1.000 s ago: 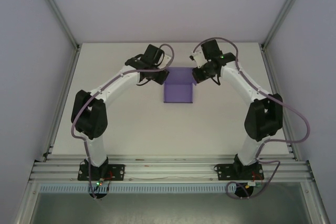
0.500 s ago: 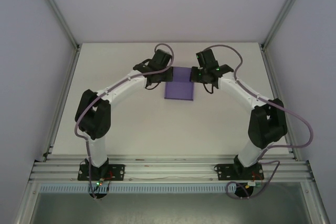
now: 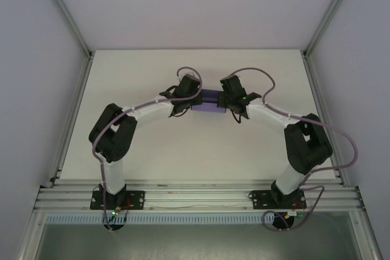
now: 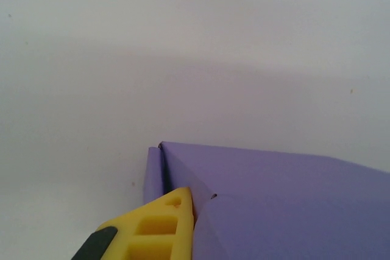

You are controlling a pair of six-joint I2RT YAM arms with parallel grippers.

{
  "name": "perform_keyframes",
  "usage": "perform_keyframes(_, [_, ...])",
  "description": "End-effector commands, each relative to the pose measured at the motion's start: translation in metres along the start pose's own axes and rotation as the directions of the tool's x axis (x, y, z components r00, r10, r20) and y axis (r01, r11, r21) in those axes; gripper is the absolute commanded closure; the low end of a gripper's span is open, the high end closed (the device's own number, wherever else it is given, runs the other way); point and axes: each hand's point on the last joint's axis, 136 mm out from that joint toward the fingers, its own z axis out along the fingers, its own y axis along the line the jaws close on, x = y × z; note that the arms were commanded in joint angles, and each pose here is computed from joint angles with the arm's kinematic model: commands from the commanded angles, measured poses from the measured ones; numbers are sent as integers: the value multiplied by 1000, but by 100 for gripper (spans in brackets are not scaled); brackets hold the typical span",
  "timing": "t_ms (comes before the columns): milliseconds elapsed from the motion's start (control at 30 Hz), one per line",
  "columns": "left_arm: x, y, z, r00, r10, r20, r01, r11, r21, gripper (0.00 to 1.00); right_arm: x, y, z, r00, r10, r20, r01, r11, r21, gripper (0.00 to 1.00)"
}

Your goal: Assemble paper box

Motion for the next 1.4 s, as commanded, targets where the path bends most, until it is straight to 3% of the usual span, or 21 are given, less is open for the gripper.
perform_keyframes(0, [30,3,-7,999,-14,-41,15,1000,15,91,7,6,-2,999,4,40,-3,1000,-22,100])
perform_keyframes(200, [36,8,-27,999,4,-47,-3,1000,28,64,26,3,-10,985,-150,84,146,988,42,100])
perform_keyframes(267, [31,5,-38,999,23,-43,-20,999,50,49,35,0,-10,984,-158,77,155,987,42,100])
perform_keyframes(433, [21,-5,-72,999,26,-42,-21,993,116,0,53,-2,-15,967,-240,85,234,969,72,100])
perform_keyframes(700, [-5,18,-122,999,-43,-26,45,998,52,0,73,2,-16,926,-367,86,360,929,86,100])
perform_keyframes(867, [-39,36,-114,982,-182,-45,186,975,125,0,78,-1,-12,921,-372,117,362,927,97,100])
perform_keyframes(1000, [-54,45,-94,986,-160,-49,165,980,114,0,82,8,-14,883,-446,149,435,895,100,100])
perform_keyframes(1200, [-25,48,-51,969,-136,-207,155,985,81,0,92,10,-9,857,-492,153,482,870,101,98])
perform_keyframes(1367, [2,57,-35,955,-135,-266,159,985,73,0,98,13,-7,840,-522,145,516,853,82,98])
